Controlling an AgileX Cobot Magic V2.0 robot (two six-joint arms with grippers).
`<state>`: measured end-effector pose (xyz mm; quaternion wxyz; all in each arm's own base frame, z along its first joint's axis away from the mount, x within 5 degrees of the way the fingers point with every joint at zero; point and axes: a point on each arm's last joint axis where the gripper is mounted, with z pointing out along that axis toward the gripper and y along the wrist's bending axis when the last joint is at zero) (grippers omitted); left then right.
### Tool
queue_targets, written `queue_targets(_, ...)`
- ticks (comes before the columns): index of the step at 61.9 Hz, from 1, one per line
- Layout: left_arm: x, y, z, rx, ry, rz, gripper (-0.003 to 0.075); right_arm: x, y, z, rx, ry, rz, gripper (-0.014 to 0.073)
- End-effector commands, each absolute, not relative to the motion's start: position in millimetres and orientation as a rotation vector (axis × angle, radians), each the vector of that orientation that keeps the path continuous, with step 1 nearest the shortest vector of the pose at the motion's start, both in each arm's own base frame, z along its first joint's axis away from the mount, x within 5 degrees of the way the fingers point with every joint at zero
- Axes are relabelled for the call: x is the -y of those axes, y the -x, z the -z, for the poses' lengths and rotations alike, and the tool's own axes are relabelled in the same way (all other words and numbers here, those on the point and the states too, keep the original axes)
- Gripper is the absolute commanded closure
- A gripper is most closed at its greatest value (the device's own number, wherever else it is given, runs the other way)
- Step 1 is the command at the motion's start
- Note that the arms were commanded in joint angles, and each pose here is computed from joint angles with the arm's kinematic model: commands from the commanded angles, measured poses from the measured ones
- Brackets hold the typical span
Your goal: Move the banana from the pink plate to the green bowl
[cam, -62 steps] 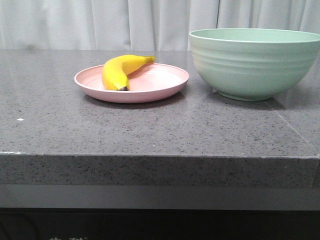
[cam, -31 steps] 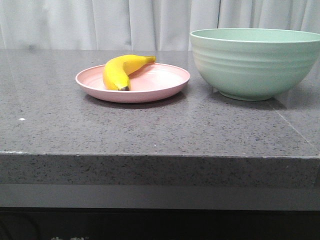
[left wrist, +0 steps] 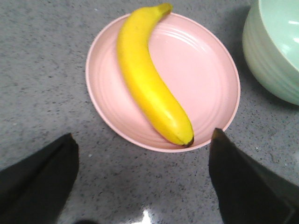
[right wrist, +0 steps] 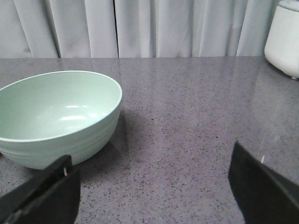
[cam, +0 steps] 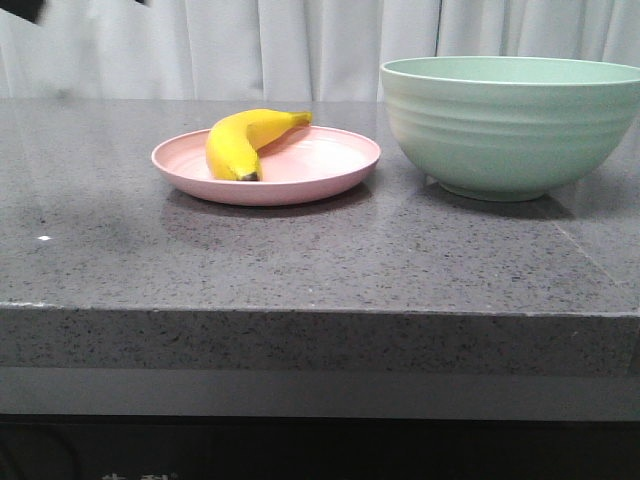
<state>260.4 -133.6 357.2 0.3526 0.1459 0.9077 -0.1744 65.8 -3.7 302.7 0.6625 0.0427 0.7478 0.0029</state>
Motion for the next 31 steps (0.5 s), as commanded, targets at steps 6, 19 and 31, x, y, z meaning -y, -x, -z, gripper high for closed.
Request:
queue_targets(6, 167, -293, -370, -2.347, -0.391, 0.513, 0.0166, 4, -68, -319, -1.593, -0.086, 0.007, -0.0058)
queue_targets(19, 186, -326, -347, -2.439, -0.392, 0.502, 0.0166, 4, -68, -319, -1.593, -0.086, 0.007, -0.0058)
queue_targets(31, 195, -343, -330, -2.483, -0.362, 0.501, 0.0166, 4, -68, -319, -1.593, -0.086, 0.007, -0.0058)
